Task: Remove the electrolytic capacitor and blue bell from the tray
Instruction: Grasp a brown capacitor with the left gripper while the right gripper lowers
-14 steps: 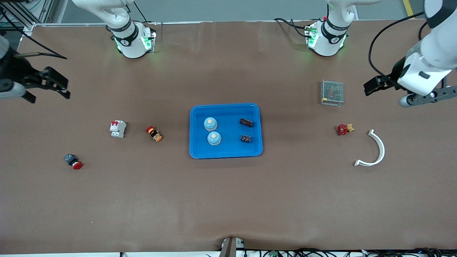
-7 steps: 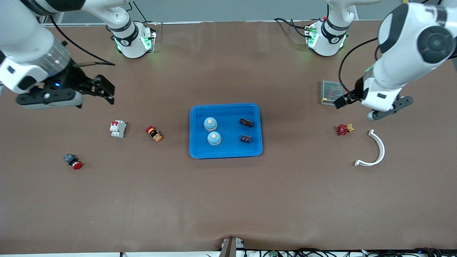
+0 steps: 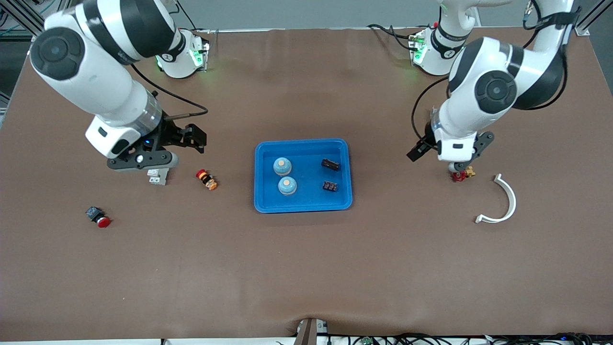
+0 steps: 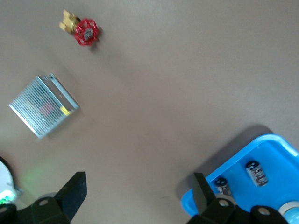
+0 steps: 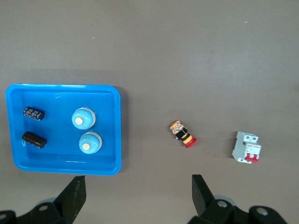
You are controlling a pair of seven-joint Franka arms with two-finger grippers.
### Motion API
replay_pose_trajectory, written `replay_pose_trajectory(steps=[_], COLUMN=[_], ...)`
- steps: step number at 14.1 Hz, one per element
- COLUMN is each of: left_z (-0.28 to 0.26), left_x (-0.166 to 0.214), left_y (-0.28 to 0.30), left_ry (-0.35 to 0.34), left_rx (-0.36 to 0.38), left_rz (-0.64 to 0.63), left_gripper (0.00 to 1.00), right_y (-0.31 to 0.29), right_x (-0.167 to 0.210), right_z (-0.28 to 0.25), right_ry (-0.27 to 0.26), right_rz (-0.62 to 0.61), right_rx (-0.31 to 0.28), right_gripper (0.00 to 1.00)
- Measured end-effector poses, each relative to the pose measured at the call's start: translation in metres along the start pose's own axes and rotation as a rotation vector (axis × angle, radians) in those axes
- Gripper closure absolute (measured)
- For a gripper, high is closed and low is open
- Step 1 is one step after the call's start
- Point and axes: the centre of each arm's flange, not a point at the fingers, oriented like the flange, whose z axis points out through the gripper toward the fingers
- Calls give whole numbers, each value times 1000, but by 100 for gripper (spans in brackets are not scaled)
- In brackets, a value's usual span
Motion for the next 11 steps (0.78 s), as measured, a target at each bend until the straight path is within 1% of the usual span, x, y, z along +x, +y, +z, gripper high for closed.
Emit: replay_pose_trajectory(steps=[2, 6, 7, 8, 9, 10, 11], left_z=[17, 61, 72, 81, 89, 97, 106], left_x=[-6, -27, -33, -39, -45, -54, -62], left_y=[14, 44, 52, 59, 66, 72, 77], left_ry=[-7, -35, -42, -49, -55, -61, -68], left_rx=[-23, -53, -64, -78, -91, -99, -104], left_rz=[-79, -215, -247, -277, -302, -320, -329], left_gripper=[0, 2, 7, 7, 11, 11, 15], right_y=[-11, -50, -63, -76, -88, -98, -105], right_x=[5, 7, 3, -1, -4, -6, -6], right_z=[18, 63, 72, 80, 87, 95, 103], right_ry=[-11, 9, 8, 6, 6, 6, 5], right_rz=[-3, 19, 31, 39, 43, 40, 36], right_rx=[3, 13, 13, 12, 12, 11, 11], right_gripper=[0, 0, 0, 0, 0, 0, 0])
